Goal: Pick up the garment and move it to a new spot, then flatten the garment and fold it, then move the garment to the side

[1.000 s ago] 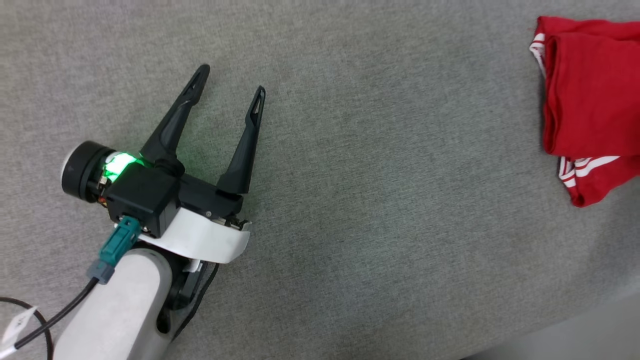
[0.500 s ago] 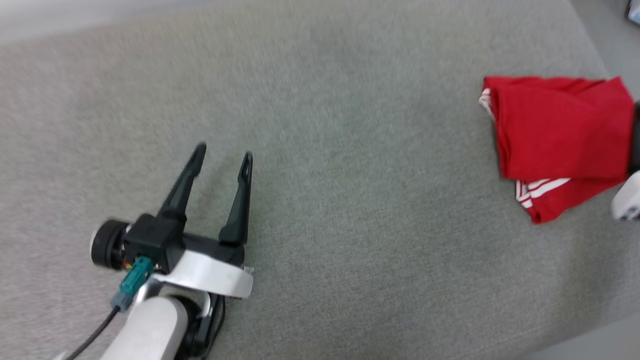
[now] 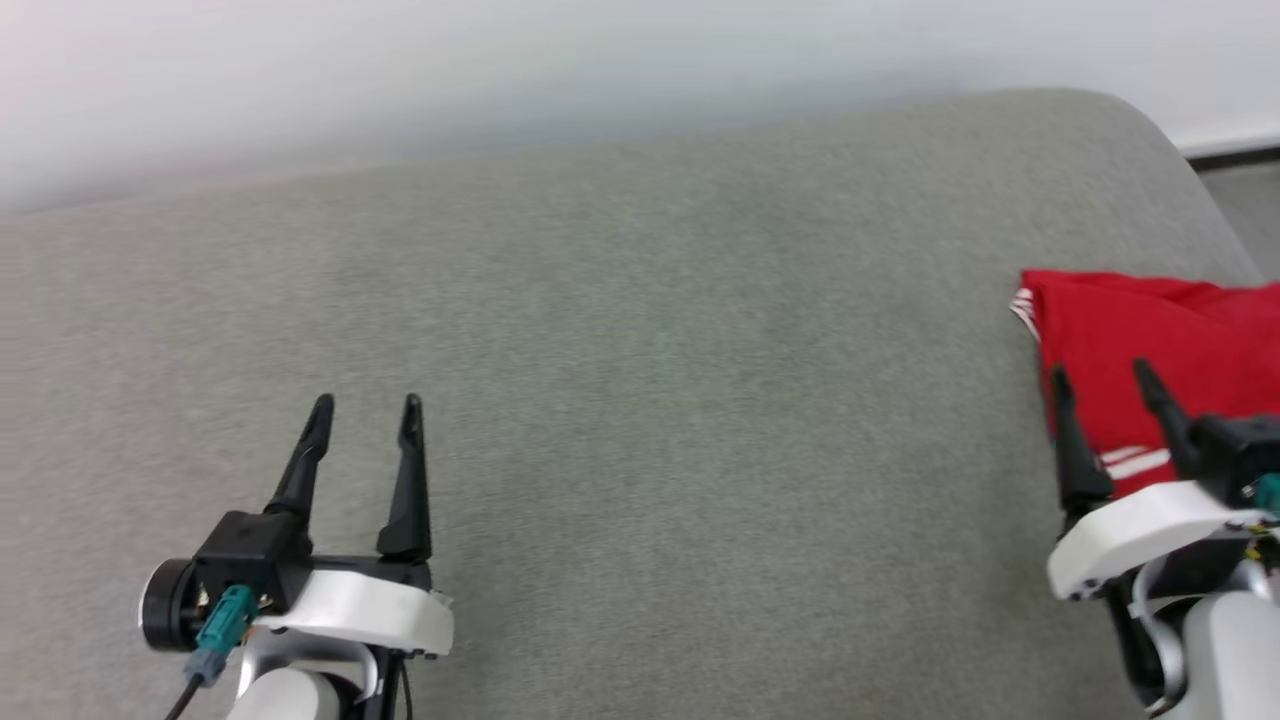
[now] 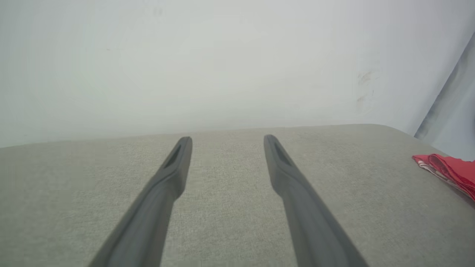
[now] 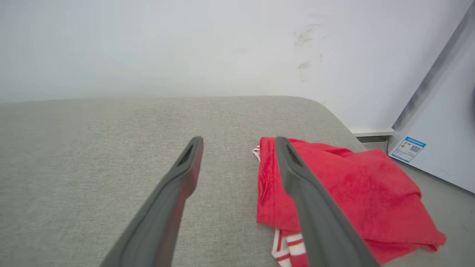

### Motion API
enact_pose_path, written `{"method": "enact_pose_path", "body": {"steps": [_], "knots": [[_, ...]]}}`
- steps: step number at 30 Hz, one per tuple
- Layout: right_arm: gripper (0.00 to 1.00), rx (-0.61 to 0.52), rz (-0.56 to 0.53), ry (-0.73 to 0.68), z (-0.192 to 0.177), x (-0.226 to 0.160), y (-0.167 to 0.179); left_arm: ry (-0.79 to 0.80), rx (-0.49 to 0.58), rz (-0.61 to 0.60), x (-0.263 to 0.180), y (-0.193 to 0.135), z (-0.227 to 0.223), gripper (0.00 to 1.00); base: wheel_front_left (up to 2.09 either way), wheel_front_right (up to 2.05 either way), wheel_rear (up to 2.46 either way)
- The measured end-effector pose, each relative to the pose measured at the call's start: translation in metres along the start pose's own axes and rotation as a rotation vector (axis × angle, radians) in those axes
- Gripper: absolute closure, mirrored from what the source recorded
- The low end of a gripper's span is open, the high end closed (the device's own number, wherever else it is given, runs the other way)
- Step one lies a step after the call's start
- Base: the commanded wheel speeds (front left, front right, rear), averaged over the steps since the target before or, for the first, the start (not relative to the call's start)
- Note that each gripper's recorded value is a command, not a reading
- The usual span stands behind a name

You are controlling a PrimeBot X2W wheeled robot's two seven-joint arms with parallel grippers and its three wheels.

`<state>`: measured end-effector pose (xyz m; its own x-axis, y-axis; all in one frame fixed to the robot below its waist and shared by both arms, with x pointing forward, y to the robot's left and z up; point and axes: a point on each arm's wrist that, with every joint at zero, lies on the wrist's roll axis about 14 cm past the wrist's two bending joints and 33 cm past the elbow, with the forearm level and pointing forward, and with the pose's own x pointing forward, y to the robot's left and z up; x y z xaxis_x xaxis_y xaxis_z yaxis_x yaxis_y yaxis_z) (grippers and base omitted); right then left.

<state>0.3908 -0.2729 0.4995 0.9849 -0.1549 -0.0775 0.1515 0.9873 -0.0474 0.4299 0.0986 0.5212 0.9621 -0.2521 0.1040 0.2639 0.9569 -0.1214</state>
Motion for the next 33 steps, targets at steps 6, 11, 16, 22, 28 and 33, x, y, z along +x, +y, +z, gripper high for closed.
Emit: {"method": "enact_pose_path", "body": {"steps": [6,11,16,22,28,33], "knots": [[0.0,0.075,0.137,-0.064,0.018,0.0,0.054,0.002,0.05,0.129,-0.03,0.04,0.007,0.0,0.0,0.0,0.0],[0.0,0.104,0.195,-0.113,0.033,-0.011,0.076,-0.004,0.079,0.206,-0.057,0.064,0.015,0.0,0.0,0.0,0.0],[0.0,0.107,0.207,-0.121,0.036,-0.033,0.079,-0.005,0.088,0.23,-0.078,0.068,0.019,0.0,0.0,0.0,0.0],[0.0,0.109,0.194,-0.118,0.036,-0.055,0.072,-0.002,0.069,0.219,-0.087,0.057,0.017,0.0,0.0,0.0,0.0],[0.0,0.11,0.198,-0.136,0.042,-0.065,0.073,0.0,0.069,0.208,-0.091,0.054,0.016,0.0,0.0,0.0,0.0],[0.0,0.109,0.206,-0.137,0.044,-0.067,0.075,0.002,0.07,0.206,-0.092,0.054,0.015,0.0,0.0,0.0,0.0]]}}
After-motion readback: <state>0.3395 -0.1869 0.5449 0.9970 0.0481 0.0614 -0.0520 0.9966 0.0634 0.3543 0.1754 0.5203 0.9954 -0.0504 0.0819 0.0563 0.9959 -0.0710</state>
